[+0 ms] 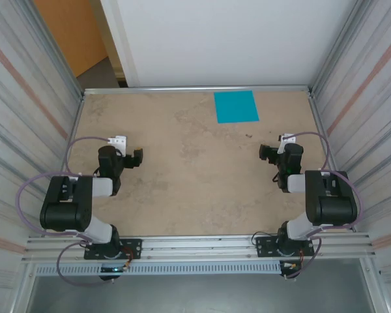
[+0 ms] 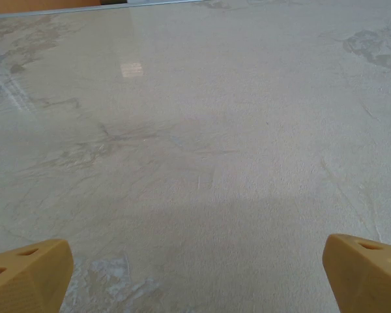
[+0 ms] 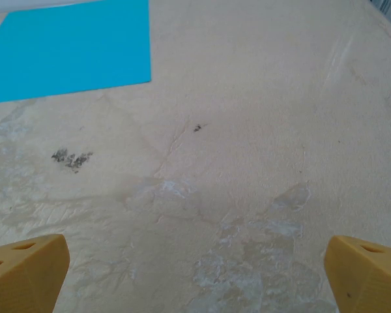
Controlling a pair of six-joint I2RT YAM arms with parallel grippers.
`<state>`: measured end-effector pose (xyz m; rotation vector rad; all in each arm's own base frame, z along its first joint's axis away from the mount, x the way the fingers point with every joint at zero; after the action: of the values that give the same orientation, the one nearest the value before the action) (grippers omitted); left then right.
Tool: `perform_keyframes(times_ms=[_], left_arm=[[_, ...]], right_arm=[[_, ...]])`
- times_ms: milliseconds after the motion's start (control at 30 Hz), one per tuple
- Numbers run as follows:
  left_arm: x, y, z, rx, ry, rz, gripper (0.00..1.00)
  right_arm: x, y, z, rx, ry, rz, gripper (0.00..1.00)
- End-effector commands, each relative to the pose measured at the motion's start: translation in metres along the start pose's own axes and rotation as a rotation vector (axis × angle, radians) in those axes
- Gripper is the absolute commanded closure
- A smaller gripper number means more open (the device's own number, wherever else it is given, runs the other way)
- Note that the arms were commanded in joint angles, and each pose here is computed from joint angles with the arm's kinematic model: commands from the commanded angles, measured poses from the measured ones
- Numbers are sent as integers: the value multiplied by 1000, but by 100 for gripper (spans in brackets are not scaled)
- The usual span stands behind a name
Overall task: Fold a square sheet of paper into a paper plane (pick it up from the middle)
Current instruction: Move the square sheet of paper to the center of the table.
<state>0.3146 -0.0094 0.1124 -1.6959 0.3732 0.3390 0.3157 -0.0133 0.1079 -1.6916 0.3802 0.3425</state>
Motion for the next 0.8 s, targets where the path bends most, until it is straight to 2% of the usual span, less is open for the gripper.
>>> perform_keyframes(times_ms=[0, 767], left_arm=[[3, -11, -1, 0, 14, -39, 1], [3, -12, 0, -7, 20, -41, 1]], right_arm=[[3, -8, -2, 23, 0, -27, 1], [4, -7, -3, 23, -2, -23, 1]])
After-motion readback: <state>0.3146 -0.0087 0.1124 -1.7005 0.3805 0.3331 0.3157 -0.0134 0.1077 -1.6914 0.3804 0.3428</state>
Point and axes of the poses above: each hand's point on the last joint's axis, 136 mm out from that joint toward the fingers, its own x axis out along the fingers, its own z axis along the line the jaws close on, y = z × x, the point moved 8 cm from there along -x, back along the fingers, and after that the axes turned 13 degrees about -x, right-handed, at the moved point
